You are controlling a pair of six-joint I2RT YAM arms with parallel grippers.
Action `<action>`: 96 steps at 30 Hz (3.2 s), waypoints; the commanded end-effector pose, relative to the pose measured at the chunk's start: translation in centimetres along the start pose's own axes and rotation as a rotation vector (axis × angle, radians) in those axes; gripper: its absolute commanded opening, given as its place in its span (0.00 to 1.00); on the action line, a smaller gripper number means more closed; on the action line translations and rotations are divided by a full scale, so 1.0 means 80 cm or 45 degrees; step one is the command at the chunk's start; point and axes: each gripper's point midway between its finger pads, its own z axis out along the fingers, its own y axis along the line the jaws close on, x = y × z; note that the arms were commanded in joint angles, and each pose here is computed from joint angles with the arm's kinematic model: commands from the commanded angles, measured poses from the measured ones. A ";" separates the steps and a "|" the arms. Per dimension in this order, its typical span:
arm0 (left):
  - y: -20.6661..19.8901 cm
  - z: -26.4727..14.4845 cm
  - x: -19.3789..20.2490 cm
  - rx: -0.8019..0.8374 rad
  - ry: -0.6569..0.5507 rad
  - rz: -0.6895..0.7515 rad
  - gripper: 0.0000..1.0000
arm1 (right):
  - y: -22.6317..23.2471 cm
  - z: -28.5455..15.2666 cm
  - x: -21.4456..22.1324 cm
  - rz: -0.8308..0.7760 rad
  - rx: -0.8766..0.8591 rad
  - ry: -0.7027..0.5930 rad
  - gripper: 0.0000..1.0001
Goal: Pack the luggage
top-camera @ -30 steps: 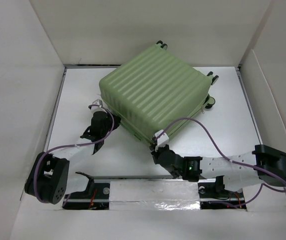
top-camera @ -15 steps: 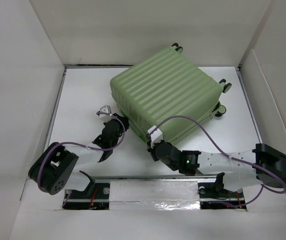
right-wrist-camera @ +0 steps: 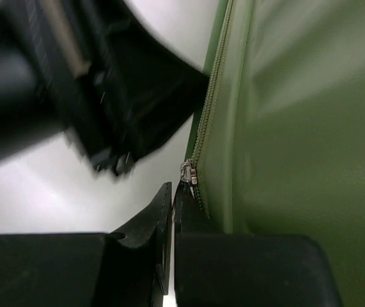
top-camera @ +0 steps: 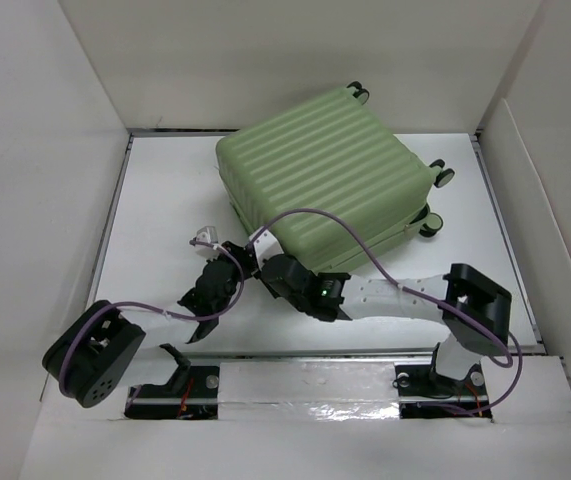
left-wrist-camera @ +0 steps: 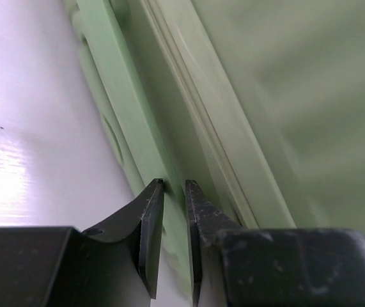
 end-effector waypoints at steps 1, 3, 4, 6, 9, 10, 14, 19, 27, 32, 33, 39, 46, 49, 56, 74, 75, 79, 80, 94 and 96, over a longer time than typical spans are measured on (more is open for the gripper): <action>-0.034 -0.045 0.094 0.225 0.450 -0.010 0.00 | 0.092 -0.016 -0.193 0.272 -0.570 -0.534 0.00; -0.032 -0.045 0.093 0.218 0.444 -0.001 0.00 | 0.093 -0.039 -0.209 0.243 -0.541 -0.577 0.00; -0.035 -0.045 0.086 0.222 0.420 -0.003 0.00 | 0.092 -0.048 -0.202 0.223 -0.513 -0.562 0.02; -0.025 -0.044 0.079 0.168 0.403 0.016 0.00 | 0.091 -0.063 -0.159 0.186 -0.433 -0.495 0.09; -0.007 -0.037 0.040 0.084 0.298 0.016 0.00 | 0.070 -0.108 -0.135 0.271 -0.414 -0.491 0.11; -0.009 -0.033 0.012 0.084 0.220 -0.004 0.00 | 0.058 -0.122 -0.107 0.280 -0.419 -0.465 0.13; -0.007 -0.037 -0.043 0.016 0.082 0.001 0.30 | 0.037 -0.152 -0.039 0.337 -0.416 -0.331 0.65; -0.044 -0.047 -0.137 0.072 -0.194 -0.088 0.50 | 0.004 -0.192 -0.018 0.338 -0.383 -0.274 0.85; -0.080 -0.001 -0.280 0.080 -0.419 -0.231 0.60 | -0.200 -0.226 -0.010 0.496 0.354 -0.314 0.00; -0.033 0.085 -0.321 0.032 -0.323 -0.343 0.58 | -0.322 -0.231 0.026 0.586 0.687 -0.295 0.00; -0.027 0.115 -0.318 0.034 -0.251 -0.334 0.57 | -0.349 -0.236 0.035 0.626 0.755 -0.305 0.00; -0.010 0.217 -0.277 -0.008 0.089 -0.203 0.56 | -0.412 -0.225 0.057 0.674 0.795 -0.305 0.00; -0.005 0.253 -0.227 0.055 0.252 -0.196 0.54 | -0.440 -0.164 0.067 0.714 0.630 -0.241 0.00; -0.037 0.239 -0.223 0.179 0.225 -0.211 0.52 | -0.440 -0.134 0.071 0.720 0.541 -0.174 0.00; -0.067 0.161 -0.167 0.280 0.153 -0.185 0.52 | -0.418 -0.077 0.017 0.560 0.339 -0.235 0.00; -0.118 -0.012 -0.022 0.465 0.316 -0.050 0.52 | -0.392 0.001 -0.057 0.413 -0.001 -0.270 0.00; -0.125 -0.018 -0.016 0.475 0.322 -0.047 0.52 | -0.399 -0.001 -0.056 0.412 0.001 -0.259 0.02; -0.159 -0.053 -0.010 0.551 0.311 -0.067 0.52 | -0.423 -0.014 -0.052 0.421 0.050 -0.247 0.10; -0.161 -0.060 -0.003 0.556 0.328 -0.068 0.52 | -0.425 -0.018 -0.045 0.430 0.056 -0.239 0.13; -0.165 -0.096 -0.102 0.405 0.003 0.042 0.57 | -0.446 -0.243 -0.053 0.460 0.646 -0.421 0.53; -0.148 -0.096 -0.120 0.338 -0.057 0.069 0.56 | -0.419 -0.284 -0.059 0.428 0.637 -0.541 0.24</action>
